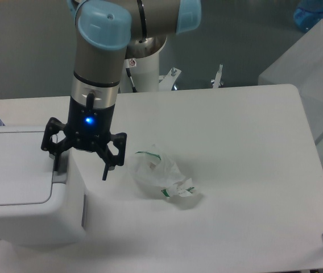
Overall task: Open the trash can
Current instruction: 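Press the gripper against the lid edge to flip the lid open, then raise the gripper up and away from the opened trash can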
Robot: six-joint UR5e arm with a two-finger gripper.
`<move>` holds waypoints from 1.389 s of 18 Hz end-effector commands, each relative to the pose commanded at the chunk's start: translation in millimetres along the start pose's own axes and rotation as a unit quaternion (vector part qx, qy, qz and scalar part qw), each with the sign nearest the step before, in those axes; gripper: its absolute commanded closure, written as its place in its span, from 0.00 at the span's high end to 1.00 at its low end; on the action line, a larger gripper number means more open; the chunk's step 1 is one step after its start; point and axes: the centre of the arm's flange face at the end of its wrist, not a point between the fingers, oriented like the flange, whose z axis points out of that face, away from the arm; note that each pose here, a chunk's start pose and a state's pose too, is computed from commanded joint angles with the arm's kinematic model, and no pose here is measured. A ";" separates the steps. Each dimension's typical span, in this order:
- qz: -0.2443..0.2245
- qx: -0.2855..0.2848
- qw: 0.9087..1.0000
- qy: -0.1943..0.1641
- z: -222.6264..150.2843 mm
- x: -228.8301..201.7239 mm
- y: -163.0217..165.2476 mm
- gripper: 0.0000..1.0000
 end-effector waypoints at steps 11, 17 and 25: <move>-0.002 -0.003 1.000 0.000 2.6 -1.6 1.6 1.00; 0.039 0.038 0.998 -0.011 -27.5 0.5 -25.4 1.00; 0.143 0.036 0.983 -0.111 -80.4 -55.5 -44.0 1.00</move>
